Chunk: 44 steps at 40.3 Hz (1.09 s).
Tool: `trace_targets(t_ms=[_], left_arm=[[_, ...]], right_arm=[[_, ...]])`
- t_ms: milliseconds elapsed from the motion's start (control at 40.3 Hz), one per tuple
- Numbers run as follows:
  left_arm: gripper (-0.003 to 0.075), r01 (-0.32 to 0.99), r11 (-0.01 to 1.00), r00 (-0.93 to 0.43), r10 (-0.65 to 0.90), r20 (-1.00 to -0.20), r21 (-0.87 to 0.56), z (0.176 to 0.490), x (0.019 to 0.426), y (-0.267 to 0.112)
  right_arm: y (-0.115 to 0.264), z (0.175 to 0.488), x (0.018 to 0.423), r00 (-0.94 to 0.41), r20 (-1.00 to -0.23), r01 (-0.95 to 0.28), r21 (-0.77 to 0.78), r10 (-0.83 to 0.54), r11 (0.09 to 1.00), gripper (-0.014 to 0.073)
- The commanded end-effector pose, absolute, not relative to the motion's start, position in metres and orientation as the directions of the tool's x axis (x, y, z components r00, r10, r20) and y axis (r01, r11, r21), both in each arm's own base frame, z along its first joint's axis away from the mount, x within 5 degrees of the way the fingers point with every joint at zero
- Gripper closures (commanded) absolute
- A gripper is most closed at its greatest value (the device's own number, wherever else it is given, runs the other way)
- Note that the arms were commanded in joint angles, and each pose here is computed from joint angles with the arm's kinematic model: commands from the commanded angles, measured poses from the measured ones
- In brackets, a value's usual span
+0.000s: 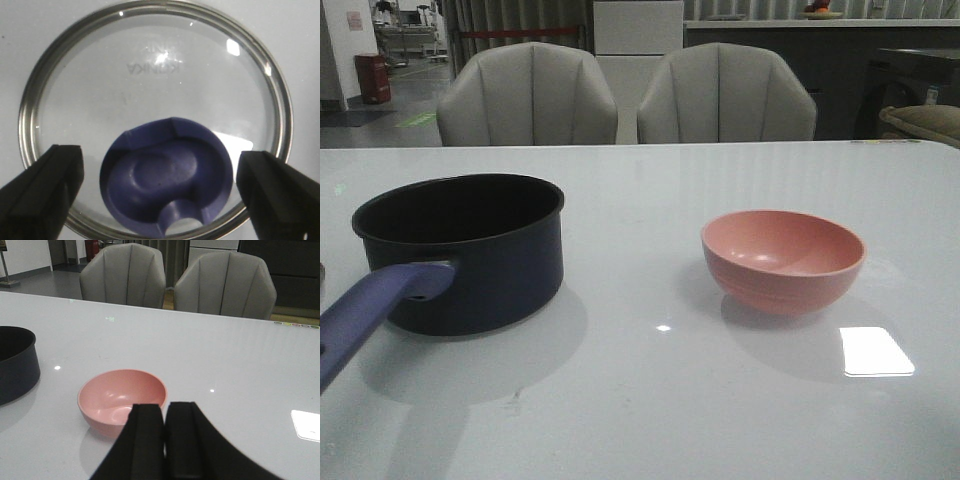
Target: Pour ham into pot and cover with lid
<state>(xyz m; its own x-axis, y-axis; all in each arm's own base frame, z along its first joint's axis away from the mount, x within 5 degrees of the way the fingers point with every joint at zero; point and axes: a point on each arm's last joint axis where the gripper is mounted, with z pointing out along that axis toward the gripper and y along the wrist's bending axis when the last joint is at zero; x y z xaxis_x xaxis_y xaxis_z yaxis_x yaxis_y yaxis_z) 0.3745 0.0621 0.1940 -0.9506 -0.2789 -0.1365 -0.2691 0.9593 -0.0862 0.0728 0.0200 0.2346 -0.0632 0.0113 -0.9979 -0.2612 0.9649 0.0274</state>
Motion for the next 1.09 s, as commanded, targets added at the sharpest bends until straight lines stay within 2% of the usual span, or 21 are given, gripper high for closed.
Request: trace_targets(t_ms=[0, 99, 298, 422, 546, 770, 1068], left_arm=[[0.0071, -0.269, 0.958, -0.935, -0.284, -0.21, -0.097, 0.213, 0.38, 0.063], [0.0141, -0.269, 0.958, -0.939, -0.283, -0.194, -0.095, 0.206, 0.381, 0.063], [0.0395, -0.268, 0.958, -0.936, -0.283, -0.207, -0.096, 0.207, 0.384, 0.064], [0.0476, -0.265, 0.959, -0.937, -0.28, -0.21, -0.098, 0.217, 0.387, 0.064], [0.0515, -0.26, 0.96, -0.936, -0.276, -0.219, -0.1, 0.231, 0.392, 0.065], [0.0535, -0.24, 0.964, -0.935, -0.26, -0.24, -0.113, 0.261, 0.396, 0.06], [0.0535, -0.026, 0.995, -0.909, -0.063, -0.413, -0.096, 0.318, 0.398, 0.006]], right_arm=[[0.018, 0.25, 0.074, 0.03, -0.999, -0.245, 0.023, 0.031, 0.969, 0.0436], [0.018, 0.25, 0.074, 0.03, -0.999, -0.245, 0.023, 0.031, 0.969, 0.0436], [0.018, 0.25, 0.074, 0.03, -0.999, -0.245, 0.023, 0.031, 0.969, 0.0436], [0.018, 0.25, 0.074, 0.03, -0.999, -0.244, 0.023, 0.031, 0.969, 0.0436], [0.018, 0.25, 0.074, 0.03, -0.999, -0.244, 0.023, 0.031, 0.969, 0.0436], [0.018, 0.25, 0.074, 0.03, -0.999, -0.244, 0.023, 0.031, 0.969, 0.0436], [0.018, 0.25, 0.074, 0.03, -0.999, -0.244, 0.023, 0.031, 0.969, 0.0436]])
